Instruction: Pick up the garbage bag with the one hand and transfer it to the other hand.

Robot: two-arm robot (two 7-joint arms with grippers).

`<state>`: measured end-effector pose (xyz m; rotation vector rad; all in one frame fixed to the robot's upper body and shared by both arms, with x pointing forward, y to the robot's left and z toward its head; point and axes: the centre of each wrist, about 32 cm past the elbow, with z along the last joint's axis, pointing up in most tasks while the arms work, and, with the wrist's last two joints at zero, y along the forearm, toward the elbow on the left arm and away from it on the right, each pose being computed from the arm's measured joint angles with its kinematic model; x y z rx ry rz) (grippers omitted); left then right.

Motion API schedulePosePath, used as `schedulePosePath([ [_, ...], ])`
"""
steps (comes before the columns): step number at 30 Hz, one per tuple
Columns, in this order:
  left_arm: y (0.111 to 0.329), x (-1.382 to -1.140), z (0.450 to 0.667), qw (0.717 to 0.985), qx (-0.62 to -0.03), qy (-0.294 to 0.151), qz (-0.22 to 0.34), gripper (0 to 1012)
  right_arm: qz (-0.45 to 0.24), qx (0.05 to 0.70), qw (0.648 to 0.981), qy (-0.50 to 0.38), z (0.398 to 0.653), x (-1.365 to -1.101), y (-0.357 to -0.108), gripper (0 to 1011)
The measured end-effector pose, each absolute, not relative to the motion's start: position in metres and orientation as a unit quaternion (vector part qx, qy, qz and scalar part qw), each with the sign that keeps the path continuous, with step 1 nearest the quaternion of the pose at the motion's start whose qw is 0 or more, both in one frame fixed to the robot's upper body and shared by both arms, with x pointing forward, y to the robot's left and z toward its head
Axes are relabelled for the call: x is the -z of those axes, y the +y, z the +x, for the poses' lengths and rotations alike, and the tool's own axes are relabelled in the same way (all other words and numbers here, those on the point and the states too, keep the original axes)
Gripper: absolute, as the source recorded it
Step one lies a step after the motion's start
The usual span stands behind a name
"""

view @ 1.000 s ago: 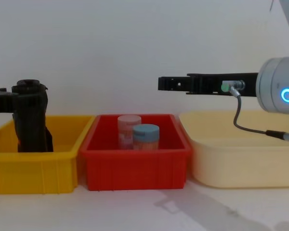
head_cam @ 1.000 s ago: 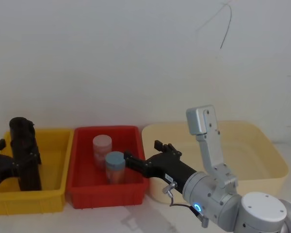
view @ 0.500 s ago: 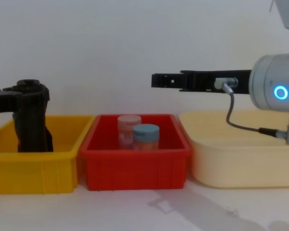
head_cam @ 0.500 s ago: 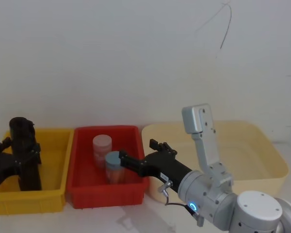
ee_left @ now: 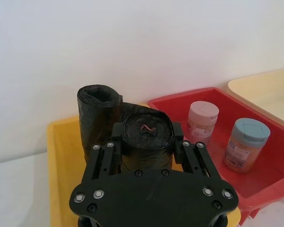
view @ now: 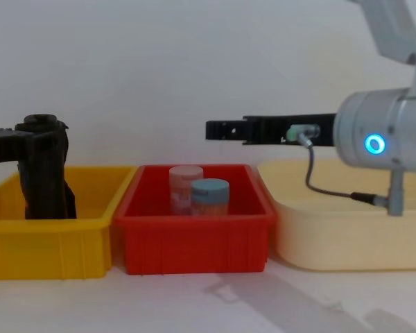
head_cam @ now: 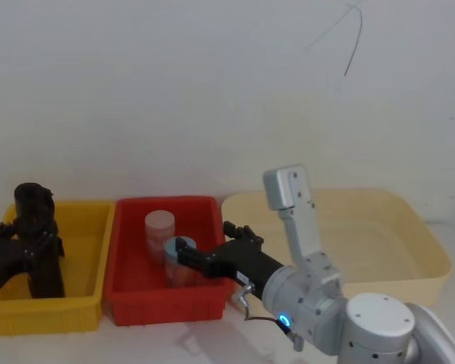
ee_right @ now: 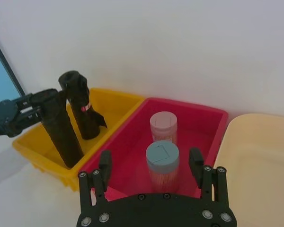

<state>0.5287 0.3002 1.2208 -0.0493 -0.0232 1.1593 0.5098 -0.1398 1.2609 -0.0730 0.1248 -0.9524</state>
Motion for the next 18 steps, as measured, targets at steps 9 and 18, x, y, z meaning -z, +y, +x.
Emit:
schedulePosePath([
  [9, 0.3, -1.22, 0.529, 0.837, -0.547, -0.011, -0.024, 553, -0.061, 0.452, 0.888, 0.058, 0.52, -1.252, -0.122, 999],
  [18, 0.3, -1.22, 0.53, 0.837, -0.546, -0.011, -0.025, 554, -0.08, 0.441, 0.893, 0.053, 0.529, -1.245, -0.102, 1000],
])
